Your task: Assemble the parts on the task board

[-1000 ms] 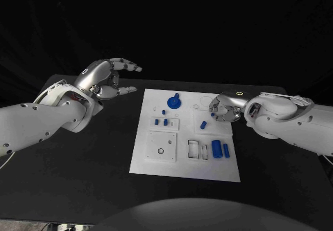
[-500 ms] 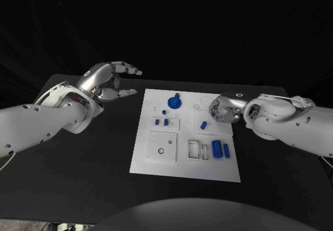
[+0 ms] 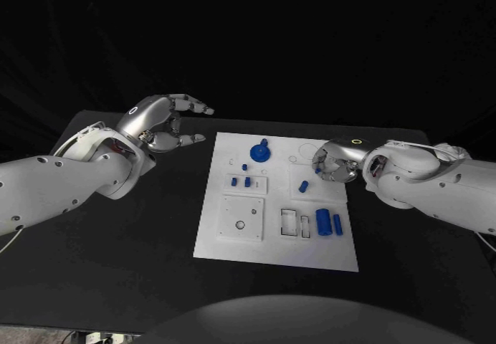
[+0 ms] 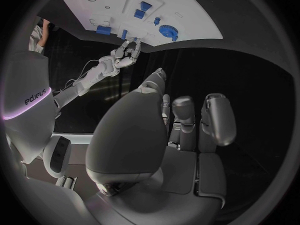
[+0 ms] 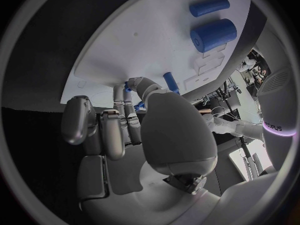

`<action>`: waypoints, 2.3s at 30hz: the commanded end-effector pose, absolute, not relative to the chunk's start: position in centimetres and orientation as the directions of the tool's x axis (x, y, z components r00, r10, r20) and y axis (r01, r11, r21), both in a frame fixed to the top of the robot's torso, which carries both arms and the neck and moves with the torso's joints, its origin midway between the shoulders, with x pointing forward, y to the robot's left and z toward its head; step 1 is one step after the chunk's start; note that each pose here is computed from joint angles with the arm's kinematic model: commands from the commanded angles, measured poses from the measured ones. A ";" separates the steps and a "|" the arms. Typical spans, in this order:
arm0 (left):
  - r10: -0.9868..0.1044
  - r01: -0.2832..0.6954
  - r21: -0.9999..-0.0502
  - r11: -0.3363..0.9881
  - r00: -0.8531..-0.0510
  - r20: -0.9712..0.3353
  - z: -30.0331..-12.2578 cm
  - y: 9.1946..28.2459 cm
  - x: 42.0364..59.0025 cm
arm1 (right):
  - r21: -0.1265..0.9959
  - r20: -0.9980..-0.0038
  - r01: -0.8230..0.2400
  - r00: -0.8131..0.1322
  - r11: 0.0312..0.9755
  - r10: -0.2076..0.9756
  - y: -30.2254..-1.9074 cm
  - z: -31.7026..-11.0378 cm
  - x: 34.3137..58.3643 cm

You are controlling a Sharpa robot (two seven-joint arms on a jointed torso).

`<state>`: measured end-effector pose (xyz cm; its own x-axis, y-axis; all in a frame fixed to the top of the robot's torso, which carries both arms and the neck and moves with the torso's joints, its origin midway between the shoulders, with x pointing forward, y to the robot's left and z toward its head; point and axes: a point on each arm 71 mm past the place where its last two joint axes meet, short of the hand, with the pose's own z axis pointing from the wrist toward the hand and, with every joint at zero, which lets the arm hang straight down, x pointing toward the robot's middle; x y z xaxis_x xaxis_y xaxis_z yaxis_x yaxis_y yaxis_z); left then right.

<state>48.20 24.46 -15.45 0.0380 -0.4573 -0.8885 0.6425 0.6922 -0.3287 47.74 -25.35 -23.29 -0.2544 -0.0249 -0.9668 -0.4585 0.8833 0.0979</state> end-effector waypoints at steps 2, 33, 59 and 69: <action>-0.441 0.644 -0.321 0.695 0.029 -0.897 -15.6 24.3 48.2 | 0.108 -0.969 -0.458 -0.249 0.882 -0.011 -25.4 -23.3 47.8; -0.424 0.610 -0.340 0.716 -0.007 -0.906 -16.0 24.8 48.3 | 0.136 -0.981 -0.468 -0.185 0.873 0.054 -25.3 -19.5 46.8; -0.407 0.610 -0.360 0.706 -0.067 -0.911 -17.6 23.1 49.1 | 0.126 -0.972 -0.732 -0.227 0.670 -0.065 -11.8 -18.6 42.8; -0.405 0.608 -0.363 0.706 -0.074 -0.911 -17.6 23.0 49.1 | 0.105 -0.971 -0.776 -0.216 0.622 -0.106 -9.3 -20.9 41.6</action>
<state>49.14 23.15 -17.58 -0.0590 -0.4084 -0.9109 0.6077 0.7092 -0.3573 41.73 -9.36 -20.57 -0.2555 -0.0524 -0.9654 -0.7577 0.6311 0.1663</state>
